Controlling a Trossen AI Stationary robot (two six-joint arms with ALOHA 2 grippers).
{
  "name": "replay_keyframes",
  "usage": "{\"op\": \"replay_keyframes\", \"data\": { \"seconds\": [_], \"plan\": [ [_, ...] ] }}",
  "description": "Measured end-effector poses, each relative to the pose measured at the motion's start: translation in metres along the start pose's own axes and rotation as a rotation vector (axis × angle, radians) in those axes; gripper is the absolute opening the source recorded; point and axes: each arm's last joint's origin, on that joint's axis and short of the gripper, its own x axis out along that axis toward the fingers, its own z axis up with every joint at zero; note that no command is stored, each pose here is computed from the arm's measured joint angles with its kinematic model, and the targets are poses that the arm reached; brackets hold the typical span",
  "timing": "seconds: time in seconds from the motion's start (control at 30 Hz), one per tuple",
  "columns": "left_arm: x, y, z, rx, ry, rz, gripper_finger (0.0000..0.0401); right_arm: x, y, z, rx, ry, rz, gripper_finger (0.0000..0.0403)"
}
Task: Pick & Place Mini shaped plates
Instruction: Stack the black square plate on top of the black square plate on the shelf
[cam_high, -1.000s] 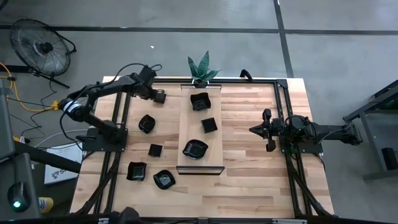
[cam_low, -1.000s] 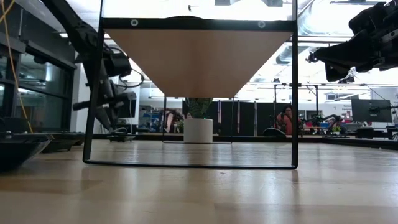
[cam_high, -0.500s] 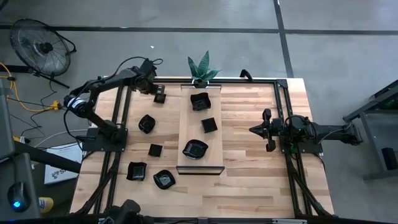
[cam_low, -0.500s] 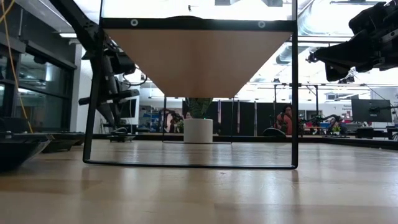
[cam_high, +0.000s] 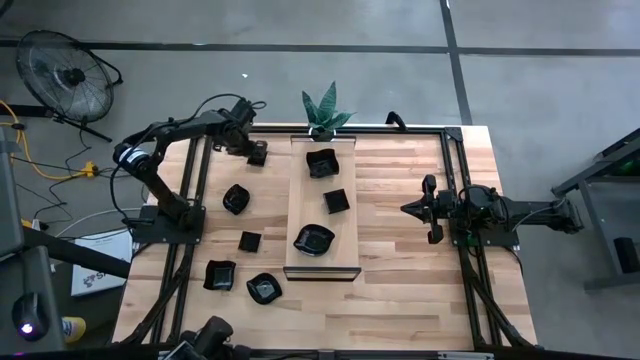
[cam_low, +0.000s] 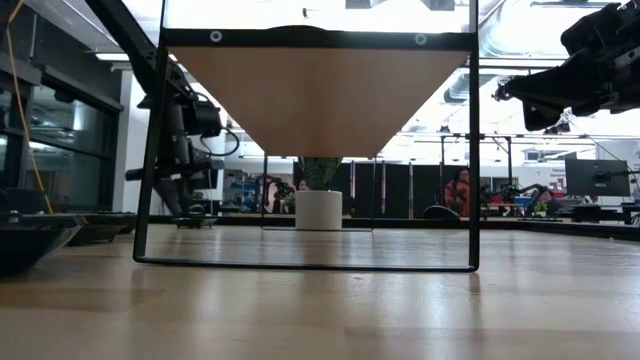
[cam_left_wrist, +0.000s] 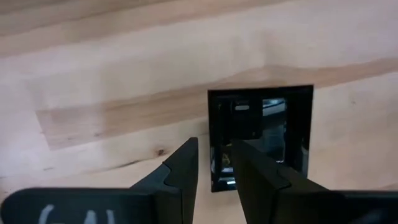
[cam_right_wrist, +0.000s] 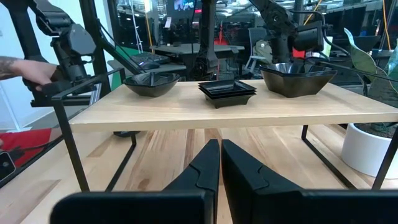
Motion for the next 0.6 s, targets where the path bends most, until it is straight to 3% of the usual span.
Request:
{"op": "replay_keyframes", "data": {
  "seconds": [0.6],
  "plan": [
    [0.016,0.001,0.000,0.000,0.039,0.030,0.0095,0.000,0.000,0.000,0.000,0.000,0.000,0.0012]
  ]
}}
